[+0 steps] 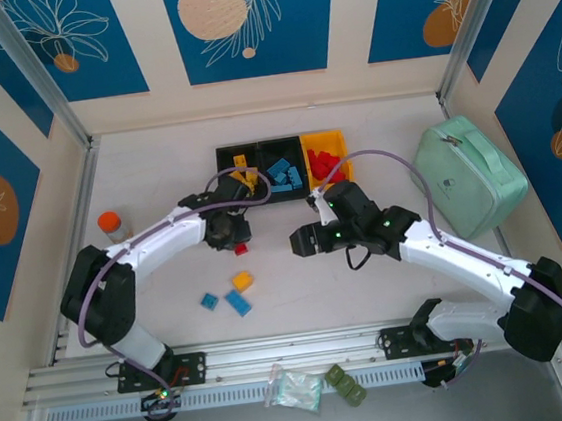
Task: Sort the legos into containers by color
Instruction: Pick up the lego from the middle-left of the table, then place the lego in the container.
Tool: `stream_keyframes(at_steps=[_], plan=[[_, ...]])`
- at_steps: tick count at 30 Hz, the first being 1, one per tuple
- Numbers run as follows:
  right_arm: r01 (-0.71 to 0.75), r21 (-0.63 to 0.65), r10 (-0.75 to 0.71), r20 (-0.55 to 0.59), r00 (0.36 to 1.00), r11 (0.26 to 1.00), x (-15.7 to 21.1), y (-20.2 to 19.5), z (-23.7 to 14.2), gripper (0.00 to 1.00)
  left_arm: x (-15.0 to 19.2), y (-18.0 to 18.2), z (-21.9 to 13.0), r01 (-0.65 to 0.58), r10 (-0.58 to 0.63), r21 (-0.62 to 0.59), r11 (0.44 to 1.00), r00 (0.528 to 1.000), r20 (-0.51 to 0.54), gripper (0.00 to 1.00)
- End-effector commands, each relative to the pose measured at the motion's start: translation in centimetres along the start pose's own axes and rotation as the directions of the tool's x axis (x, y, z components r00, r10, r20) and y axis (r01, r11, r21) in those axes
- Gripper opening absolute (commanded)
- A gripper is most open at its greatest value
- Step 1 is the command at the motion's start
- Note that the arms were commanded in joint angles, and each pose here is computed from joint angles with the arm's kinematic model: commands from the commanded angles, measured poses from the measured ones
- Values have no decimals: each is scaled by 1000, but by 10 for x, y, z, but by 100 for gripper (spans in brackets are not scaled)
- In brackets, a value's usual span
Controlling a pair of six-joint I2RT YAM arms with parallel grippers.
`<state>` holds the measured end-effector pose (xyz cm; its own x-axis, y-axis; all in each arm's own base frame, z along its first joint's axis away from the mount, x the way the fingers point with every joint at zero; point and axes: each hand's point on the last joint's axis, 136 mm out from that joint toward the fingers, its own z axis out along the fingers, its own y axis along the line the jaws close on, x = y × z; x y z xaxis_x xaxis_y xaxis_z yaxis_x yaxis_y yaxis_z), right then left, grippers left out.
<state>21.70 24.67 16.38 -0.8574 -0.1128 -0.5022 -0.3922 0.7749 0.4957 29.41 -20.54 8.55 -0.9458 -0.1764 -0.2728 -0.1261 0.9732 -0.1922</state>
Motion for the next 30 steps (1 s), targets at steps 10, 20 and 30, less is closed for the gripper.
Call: stream_keyframes(at_steps=[10,20,30], plan=[[-140,103,135,60,989,985,11,-47,-30,71,-42,-91,-6,-152,152,96,984,988,5,20],[-216,137,201,114,973,967,22,-71,-51,70,-72,-161,1,-219,216,164,962,976,33,19],[-283,143,260,159,953,948,31,-87,-62,71,-111,-210,4,-248,225,229,941,966,124,19]])
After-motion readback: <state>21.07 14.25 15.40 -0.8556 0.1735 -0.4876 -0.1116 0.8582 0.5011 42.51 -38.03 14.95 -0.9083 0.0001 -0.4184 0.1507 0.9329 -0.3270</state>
